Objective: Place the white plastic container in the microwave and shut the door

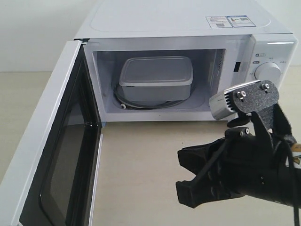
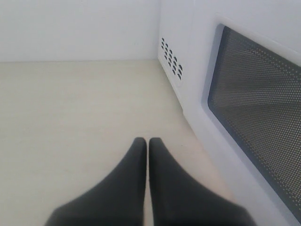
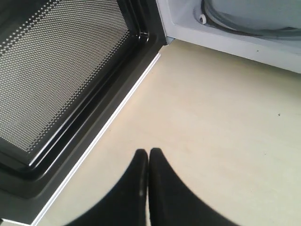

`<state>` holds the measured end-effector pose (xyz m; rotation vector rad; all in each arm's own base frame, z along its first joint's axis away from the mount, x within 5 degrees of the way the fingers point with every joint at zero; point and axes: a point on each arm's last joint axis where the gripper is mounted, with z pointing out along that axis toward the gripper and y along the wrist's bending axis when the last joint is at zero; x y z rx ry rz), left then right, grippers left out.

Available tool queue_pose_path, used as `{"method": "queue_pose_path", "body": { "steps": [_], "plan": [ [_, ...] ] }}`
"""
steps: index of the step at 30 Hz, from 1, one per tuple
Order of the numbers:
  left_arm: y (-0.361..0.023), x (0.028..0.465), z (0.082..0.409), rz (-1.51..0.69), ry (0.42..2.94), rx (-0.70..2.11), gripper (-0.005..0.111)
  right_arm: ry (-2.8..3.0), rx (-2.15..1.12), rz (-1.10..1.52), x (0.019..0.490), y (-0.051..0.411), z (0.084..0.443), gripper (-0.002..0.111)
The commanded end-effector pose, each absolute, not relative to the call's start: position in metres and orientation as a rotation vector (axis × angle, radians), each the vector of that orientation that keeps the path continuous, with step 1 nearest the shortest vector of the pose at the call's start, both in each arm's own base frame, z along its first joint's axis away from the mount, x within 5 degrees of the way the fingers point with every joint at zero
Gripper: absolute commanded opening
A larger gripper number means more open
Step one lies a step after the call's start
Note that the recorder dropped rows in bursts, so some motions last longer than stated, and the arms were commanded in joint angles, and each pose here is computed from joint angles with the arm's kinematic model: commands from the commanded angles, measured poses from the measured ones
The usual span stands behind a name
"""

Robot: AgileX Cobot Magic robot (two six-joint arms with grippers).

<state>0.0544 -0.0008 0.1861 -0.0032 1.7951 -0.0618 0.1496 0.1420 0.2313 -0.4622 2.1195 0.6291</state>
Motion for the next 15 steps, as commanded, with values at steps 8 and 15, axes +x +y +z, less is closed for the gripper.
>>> {"method": "queue_pose_path", "body": {
  "steps": [8,15],
  "plan": [
    [-0.0007,0.0543,0.1851,-0.058,1.794,-0.002,0.004,2.111,-0.477,0.632,0.1464,0.1400,0.2325,0.000],
    [-0.0007,0.0543,0.1851,-0.058,1.794,-0.002,0.004,2.115,-0.479,0.633,0.1461,0.1401,0.2322,0.000]
  ]
}}
